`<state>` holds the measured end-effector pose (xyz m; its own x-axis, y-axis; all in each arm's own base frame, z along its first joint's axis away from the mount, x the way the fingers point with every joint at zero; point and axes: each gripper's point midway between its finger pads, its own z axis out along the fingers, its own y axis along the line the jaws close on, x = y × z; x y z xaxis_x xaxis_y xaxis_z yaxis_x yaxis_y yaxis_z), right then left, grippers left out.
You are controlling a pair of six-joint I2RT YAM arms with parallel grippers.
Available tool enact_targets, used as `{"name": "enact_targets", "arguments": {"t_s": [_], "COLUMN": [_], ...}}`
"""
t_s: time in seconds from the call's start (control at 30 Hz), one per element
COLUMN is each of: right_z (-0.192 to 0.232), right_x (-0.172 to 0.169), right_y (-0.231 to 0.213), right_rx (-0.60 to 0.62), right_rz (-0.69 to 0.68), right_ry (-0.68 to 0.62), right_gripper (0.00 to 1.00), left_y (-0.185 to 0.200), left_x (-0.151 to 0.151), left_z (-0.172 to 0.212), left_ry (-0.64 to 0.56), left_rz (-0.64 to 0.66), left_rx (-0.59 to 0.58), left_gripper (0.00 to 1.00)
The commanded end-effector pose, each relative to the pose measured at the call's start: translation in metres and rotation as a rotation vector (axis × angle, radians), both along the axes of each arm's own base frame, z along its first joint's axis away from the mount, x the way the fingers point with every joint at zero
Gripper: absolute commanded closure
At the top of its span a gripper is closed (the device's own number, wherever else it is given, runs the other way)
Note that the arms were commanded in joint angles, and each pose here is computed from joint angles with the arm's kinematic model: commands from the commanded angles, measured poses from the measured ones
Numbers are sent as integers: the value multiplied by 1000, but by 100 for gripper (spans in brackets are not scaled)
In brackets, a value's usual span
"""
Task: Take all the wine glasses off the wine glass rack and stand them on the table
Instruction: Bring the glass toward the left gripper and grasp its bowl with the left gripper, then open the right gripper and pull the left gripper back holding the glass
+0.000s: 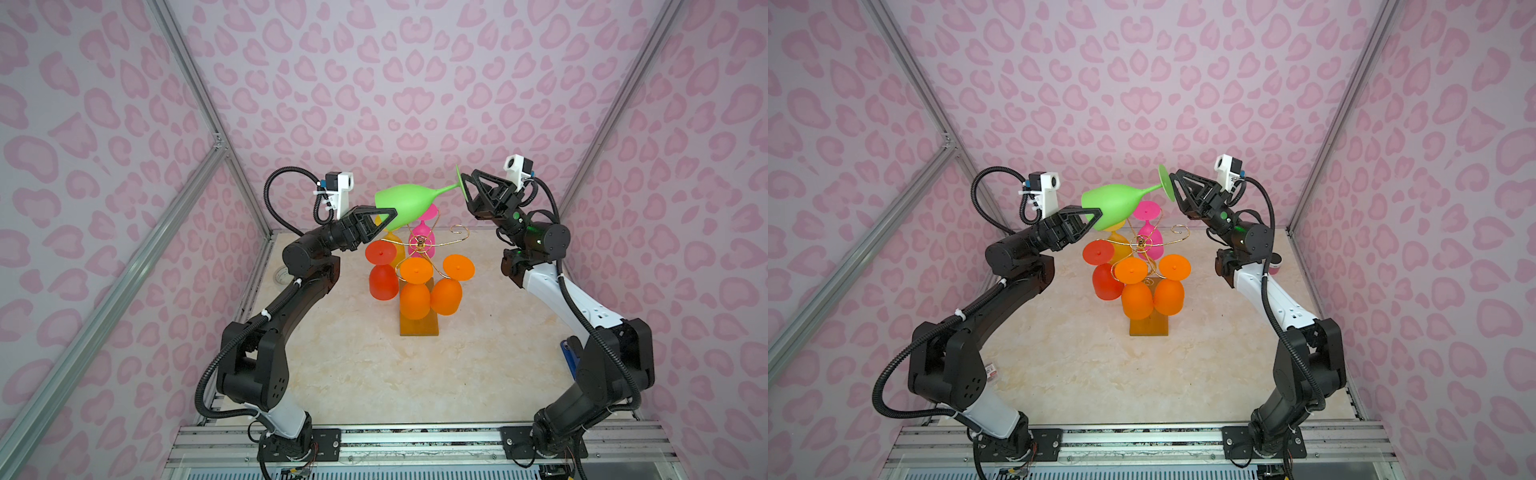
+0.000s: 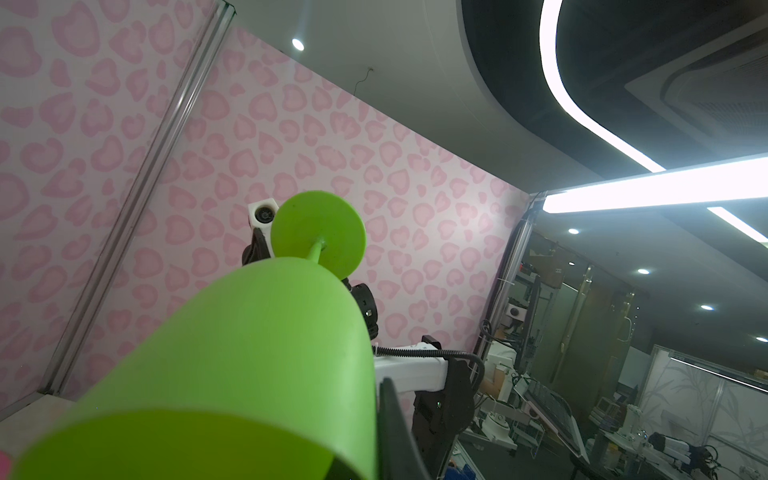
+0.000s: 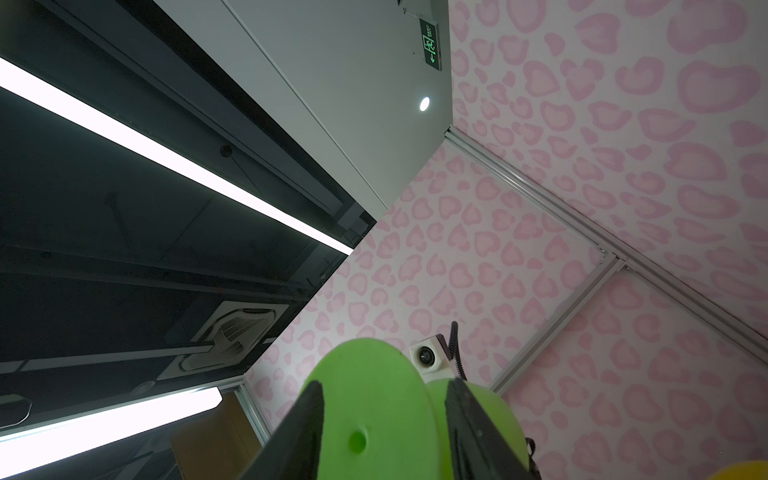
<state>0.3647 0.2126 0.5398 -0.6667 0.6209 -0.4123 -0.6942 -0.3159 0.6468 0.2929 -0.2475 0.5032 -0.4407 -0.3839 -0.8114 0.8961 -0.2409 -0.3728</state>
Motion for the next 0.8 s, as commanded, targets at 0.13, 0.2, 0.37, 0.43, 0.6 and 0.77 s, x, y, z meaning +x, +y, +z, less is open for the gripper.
{"name": "enact_targets", "arguments": {"t_s": [0.13, 0.2, 0.37, 0.43, 0.6, 0.77], "right_z": [-15, -26, -58, -68, -94, -112], "right_x": [2, 8, 23, 24, 24, 21], "right_y": [-24, -34, -67, -79, -107, -119], "right_rx": [-112, -166, -301, -345, -491, -584], "right_rz": [-132, -198, -378, -436, -590, -659], "right_ry": [-21, 5, 113, 143, 212, 254], "right_gripper": [44, 43, 40, 37, 34, 34], "left_y": [-11, -15, -25, -29, -42, -51], "left_x": [-33, -39, -56, -62, -97, -125], "left_z": [-3, -7, -22, -38, -78, -134], "left_ry": [-130, -141, -189, -200, -222, -206], "left_rz": [34, 46, 113, 178, 241, 267], "left_rx": [115, 155, 281, 366, 580, 798], "left_gripper": [99, 99, 99, 99, 99, 99]}}
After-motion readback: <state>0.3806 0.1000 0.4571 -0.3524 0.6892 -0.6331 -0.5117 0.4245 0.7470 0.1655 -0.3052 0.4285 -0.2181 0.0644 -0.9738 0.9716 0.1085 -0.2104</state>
